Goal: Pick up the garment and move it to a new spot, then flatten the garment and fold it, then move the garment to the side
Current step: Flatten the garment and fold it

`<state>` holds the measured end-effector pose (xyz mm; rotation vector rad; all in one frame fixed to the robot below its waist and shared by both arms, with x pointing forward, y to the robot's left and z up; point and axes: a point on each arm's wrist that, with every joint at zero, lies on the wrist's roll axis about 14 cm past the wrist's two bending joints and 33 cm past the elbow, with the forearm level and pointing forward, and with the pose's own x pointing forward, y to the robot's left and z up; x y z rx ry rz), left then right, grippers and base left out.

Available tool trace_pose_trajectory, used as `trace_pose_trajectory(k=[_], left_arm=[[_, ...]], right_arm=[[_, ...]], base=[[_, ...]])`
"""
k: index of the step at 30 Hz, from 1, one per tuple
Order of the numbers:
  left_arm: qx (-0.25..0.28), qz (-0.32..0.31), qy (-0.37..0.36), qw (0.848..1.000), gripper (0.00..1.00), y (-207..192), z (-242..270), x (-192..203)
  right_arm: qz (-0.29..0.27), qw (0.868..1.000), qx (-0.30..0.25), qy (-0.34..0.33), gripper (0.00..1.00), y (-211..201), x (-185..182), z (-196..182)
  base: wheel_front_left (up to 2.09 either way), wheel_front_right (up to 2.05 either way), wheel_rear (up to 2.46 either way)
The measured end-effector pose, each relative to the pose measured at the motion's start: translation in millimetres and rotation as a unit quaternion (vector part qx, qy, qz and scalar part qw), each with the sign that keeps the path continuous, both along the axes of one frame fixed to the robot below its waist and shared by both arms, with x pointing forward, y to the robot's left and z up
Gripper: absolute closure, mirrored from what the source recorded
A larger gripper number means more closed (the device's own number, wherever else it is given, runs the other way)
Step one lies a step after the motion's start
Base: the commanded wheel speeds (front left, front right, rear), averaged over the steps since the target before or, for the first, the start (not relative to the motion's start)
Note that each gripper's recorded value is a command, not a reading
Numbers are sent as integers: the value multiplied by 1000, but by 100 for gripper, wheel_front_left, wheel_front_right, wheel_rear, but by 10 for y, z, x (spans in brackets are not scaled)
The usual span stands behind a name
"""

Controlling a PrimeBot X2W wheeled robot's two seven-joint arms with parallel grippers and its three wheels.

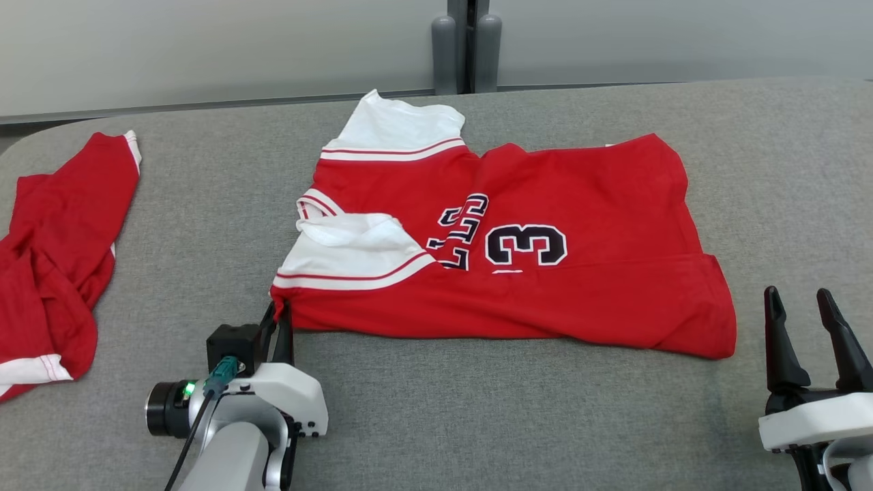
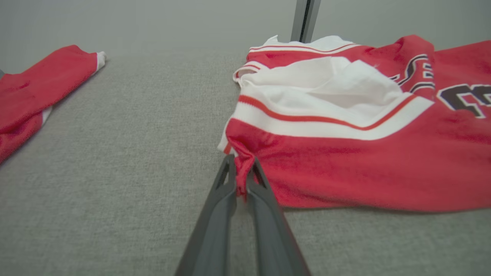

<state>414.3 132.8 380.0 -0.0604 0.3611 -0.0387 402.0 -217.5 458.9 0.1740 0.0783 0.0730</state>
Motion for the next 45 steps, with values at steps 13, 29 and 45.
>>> trace_pose_trajectory(k=[13,29,45], left_arm=[[4,27,-84,996,100,197,471,8],[5,26,-86,996,100,201,485,-69],[-1,-16,-70,997,100,8,407,-366]], right_arm=[[14,988,80,128,0,382,23,-665],[28,980,86,176,100,414,109,-833],[46,976,56,205,100,-14,175,-482]], base=[[0,0,0],[0,0,0],[0,0,0]])
